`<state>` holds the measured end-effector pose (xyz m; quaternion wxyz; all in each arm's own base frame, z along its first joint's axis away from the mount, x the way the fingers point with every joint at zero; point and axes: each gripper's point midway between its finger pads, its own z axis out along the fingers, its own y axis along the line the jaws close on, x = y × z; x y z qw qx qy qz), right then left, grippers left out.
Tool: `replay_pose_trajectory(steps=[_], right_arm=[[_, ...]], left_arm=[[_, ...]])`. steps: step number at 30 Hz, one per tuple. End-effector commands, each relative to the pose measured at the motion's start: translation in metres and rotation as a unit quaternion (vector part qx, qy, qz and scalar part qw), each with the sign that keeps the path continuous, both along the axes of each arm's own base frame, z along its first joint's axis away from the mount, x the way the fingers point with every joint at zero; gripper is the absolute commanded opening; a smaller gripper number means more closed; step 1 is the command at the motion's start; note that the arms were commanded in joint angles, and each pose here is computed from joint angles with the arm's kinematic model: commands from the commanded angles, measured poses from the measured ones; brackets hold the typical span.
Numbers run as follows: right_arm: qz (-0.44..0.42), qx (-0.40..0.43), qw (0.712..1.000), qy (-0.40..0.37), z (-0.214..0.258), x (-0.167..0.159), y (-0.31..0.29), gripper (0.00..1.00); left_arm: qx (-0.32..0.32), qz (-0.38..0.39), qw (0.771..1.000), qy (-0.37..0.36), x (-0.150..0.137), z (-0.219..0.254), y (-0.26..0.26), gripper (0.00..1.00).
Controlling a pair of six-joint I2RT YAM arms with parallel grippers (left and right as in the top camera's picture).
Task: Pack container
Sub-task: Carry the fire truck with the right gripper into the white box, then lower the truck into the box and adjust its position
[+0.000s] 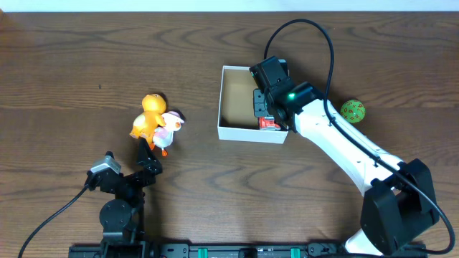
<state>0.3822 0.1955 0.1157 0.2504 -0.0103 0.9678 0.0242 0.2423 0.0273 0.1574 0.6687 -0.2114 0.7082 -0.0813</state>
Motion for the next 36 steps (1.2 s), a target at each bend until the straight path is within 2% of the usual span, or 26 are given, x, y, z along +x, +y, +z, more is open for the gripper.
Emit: replay_pose_trajectory(steps=[1, 24, 36], right_arm=[[0.003, -0.012, 1.000, -0.011, 0.006, 0.002, 0.001, 0.34], [-0.062, 0.014, 0.998, -0.011, 0.002, 0.011, -0.009, 0.35], [-0.076, 0.001, 0.997, 0.019, -0.029, 0.011, -0.009, 0.36]], left_arm=[[0.008, 0.004, 1.000, 0.027, -0.001, -0.018, 0.002, 0.98], [0.008, 0.004, 1.000, 0.027, -0.001, -0.018, 0.002, 0.98], [0.008, 0.004, 1.000, 0.027, -0.001, -0.018, 0.002, 0.98]])
